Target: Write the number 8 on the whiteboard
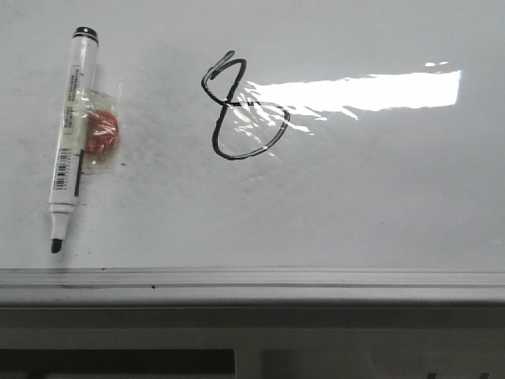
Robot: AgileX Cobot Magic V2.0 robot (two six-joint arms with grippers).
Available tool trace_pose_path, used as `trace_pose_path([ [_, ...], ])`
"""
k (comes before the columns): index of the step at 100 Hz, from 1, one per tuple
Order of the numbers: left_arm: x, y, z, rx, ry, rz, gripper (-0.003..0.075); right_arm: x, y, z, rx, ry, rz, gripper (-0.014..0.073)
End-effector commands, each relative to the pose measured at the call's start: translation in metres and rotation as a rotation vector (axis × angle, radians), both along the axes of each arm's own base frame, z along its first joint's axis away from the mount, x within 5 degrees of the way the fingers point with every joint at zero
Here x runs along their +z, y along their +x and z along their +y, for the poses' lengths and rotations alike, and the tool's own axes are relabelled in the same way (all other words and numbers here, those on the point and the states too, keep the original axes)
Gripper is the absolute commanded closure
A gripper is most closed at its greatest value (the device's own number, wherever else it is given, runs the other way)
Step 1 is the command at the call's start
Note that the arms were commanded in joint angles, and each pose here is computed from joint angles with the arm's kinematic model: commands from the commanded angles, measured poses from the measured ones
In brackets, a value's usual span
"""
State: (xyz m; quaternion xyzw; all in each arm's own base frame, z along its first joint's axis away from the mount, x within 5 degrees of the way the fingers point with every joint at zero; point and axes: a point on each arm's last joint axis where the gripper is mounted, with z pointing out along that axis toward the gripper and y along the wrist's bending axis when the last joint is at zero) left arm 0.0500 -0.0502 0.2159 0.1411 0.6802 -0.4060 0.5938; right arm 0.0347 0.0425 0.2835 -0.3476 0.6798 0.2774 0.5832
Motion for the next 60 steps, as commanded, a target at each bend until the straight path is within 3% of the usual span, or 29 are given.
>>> trace_pose_path([
  [1,0.0084,0.002,0.0019,0.031,-0.038,-0.047,0.0741,0.0084,-0.0049,-0.007,0.001,0.085,-0.083,0.0658],
  [60,0.002,0.0022,0.0018,0.032,-0.025,-0.036,0.0741,-0.0002,-0.0085,-0.0124,0.0,0.099,-0.091,0.0658],
])
